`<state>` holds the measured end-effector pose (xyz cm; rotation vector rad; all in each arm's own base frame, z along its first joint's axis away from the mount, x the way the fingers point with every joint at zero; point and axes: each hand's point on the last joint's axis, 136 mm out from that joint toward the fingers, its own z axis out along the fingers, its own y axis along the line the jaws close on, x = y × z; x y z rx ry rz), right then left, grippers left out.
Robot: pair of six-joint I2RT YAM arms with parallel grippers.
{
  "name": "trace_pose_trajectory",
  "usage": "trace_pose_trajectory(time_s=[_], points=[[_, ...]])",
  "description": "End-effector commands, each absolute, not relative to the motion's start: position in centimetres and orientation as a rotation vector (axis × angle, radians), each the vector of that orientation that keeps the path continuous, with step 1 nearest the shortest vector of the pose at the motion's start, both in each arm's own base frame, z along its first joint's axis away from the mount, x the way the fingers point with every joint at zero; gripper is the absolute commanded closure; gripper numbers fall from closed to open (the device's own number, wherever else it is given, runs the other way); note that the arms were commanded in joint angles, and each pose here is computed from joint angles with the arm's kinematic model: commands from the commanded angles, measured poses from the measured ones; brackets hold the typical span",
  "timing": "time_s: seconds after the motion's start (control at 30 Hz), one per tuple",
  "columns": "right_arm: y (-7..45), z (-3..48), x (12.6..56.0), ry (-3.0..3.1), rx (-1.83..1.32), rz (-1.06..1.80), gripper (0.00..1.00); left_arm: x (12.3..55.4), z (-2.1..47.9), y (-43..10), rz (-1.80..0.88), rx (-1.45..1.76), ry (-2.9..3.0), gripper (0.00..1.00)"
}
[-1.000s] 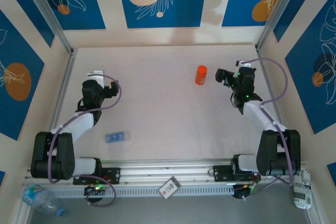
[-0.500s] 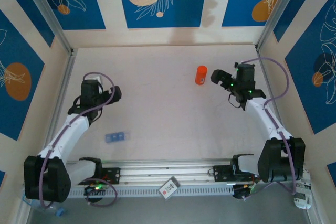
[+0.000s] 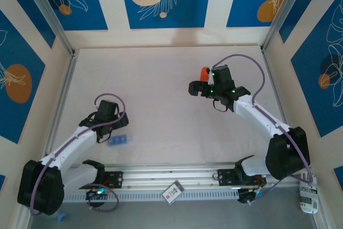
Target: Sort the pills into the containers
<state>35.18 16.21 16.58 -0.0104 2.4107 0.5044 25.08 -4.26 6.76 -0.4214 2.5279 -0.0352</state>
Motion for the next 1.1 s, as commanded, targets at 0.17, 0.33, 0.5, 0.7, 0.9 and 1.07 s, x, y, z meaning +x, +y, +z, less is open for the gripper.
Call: trace_pose_trajectory(time_s=[0.17, 0.33, 0.5, 0.7, 0.9, 1.07], points=[[17.9, 17.0, 35.8, 2.417, -0.078, 0.466, 0.01, 22.6, 5.7, -3.9, -0.023, -0.544, 2.562, 0.0], [18.2, 16.8, 35.9, 2.42, -0.083, 0.466, 0.01, 21.6, 4.6, -4.7, -0.071, -0.583, 2.593, 0.0], [18.4, 16.6, 35.8, 2.424, -0.091, 0.465, 0.01, 21.2, 3.9, -4.8, -0.054, -0.581, 2.617, 0.0], [18.4, 16.3, 35.8, 2.429, -0.096, 0.461, 0.01, 21.1, 3.4, -5.1, -0.055, -0.578, 2.634, 0.0], [18.7, 16.2, 35.8, 2.432, -0.103, 0.474, 0.01, 21.1, 2.9, -5.5, -0.059, -0.569, 2.656, 0.0], [18.8, 16.1, 35.9, 2.435, -0.11, 0.476, 0.01, 21.1, 2.6, -6.3, -0.097, -0.574, 2.661, 0.0]])
